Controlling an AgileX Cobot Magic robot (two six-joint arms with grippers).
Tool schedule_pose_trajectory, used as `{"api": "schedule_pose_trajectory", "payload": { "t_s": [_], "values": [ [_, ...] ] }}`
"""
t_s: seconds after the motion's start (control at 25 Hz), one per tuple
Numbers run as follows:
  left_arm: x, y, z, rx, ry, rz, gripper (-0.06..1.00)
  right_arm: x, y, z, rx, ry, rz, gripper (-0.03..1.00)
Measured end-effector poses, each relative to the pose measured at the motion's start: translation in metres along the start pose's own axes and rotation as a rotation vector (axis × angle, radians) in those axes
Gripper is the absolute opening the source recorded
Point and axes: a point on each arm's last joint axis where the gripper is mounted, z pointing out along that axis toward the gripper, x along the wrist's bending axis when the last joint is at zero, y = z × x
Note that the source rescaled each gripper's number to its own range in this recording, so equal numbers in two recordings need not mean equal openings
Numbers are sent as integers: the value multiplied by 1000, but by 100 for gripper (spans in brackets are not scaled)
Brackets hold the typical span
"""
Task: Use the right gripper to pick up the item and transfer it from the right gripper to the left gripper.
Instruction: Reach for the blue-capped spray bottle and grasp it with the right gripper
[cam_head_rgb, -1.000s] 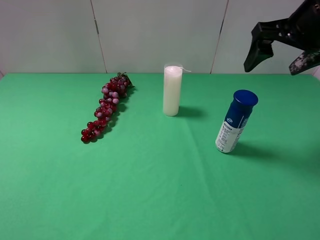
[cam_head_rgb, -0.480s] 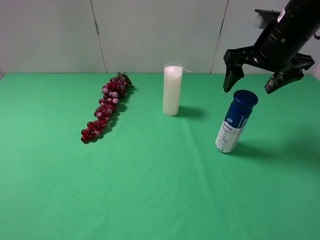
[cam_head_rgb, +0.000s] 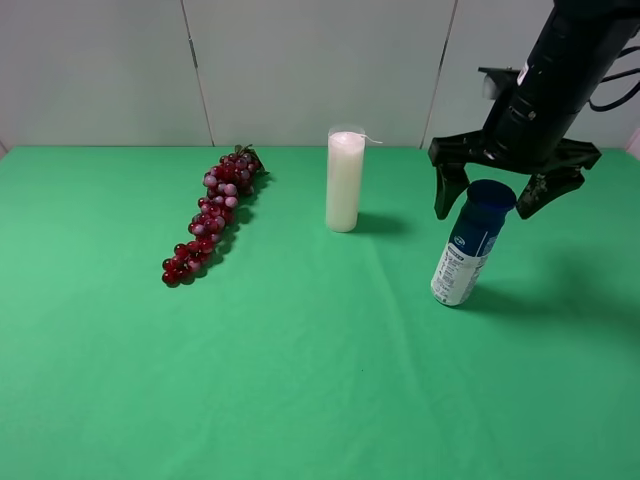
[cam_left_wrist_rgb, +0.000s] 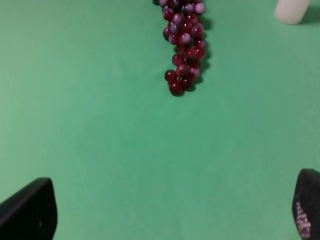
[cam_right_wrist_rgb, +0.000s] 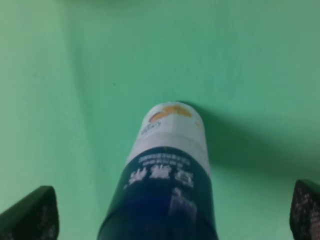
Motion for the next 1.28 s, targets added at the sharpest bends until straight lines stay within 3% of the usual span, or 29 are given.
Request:
{"api": "schedule_pose_trajectory", "payload": {
  "t_s": [0.88, 0.92, 0.96, 1.0, 1.04, 1.28],
  "values": [
    [0, 0, 0, 0, 0, 0, 89, -1, -5, 27, 30, 15, 29, 100],
    [0, 0, 0, 0, 0, 0, 89, -1, -5, 27, 30, 15, 29, 88],
    [0, 0, 0, 0, 0, 0, 89, -1, -5, 27, 30, 15, 29, 65],
    [0, 0, 0, 0, 0, 0, 89, -1, -5, 27, 30, 15, 29, 23],
    [0, 0, 0, 0, 0, 0, 89, -1, -6, 27, 31, 12, 30, 1],
    [0, 0, 0, 0, 0, 0, 89, -1, -5, 27, 30, 11, 29, 0]
  ]
}}
